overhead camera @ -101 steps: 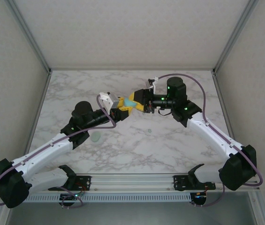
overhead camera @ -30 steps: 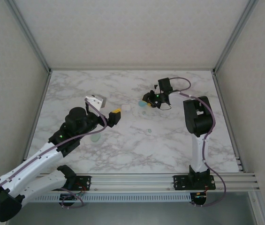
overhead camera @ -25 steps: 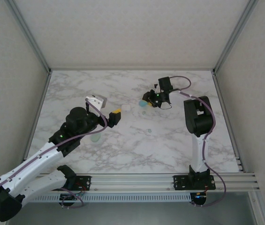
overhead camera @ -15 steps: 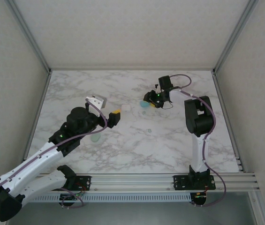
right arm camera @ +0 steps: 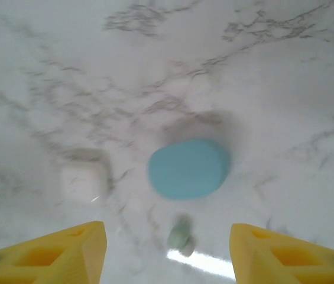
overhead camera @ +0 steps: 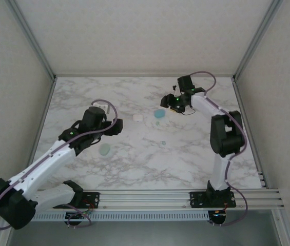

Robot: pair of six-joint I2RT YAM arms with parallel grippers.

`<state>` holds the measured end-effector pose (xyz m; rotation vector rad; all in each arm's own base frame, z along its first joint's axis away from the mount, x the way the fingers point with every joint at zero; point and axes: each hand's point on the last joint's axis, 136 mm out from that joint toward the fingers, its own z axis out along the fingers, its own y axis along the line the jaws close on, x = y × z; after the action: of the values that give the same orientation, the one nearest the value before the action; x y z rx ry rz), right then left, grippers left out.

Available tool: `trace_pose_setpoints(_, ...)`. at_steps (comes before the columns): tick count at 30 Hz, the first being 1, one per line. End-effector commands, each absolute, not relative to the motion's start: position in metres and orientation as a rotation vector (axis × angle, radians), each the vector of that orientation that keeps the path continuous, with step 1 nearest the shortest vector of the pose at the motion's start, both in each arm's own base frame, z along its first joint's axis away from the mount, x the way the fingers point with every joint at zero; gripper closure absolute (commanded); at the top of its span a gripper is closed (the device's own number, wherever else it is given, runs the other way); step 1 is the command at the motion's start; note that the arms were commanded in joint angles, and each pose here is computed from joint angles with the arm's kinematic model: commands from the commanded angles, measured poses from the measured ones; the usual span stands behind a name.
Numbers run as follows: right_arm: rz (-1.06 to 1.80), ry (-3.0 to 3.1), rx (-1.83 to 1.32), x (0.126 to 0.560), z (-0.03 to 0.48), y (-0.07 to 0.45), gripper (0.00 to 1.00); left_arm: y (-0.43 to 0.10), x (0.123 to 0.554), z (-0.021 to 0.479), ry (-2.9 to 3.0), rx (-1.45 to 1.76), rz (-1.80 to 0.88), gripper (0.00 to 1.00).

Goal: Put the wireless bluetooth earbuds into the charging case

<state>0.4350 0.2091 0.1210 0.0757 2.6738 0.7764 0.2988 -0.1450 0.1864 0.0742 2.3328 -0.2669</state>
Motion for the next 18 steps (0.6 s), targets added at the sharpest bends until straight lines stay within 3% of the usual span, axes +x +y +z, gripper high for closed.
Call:
trace_pose_setpoints(1, 0.869, 2.604, 0.037, 0.406, 0.162, 0.211, 0.41, -0.114, 0.272, 0.134, 2.632, -0.129, -0.195, 0.18)
trace_pose_setpoints(9, 0.922, 2.585, 0.074, 0.357, 0.176, 0.200, 0.39, -0.088, 0.255, 0.088, 2.791, -0.141, 0.010, 0.18)
trace_pose_setpoints(18, 0.905, 2.660, 0.101, 0.336, 0.164, 0.193, 0.38, -0.101, 0.246, 0.064, 2.923, 0.009, -0.030, 0.18)
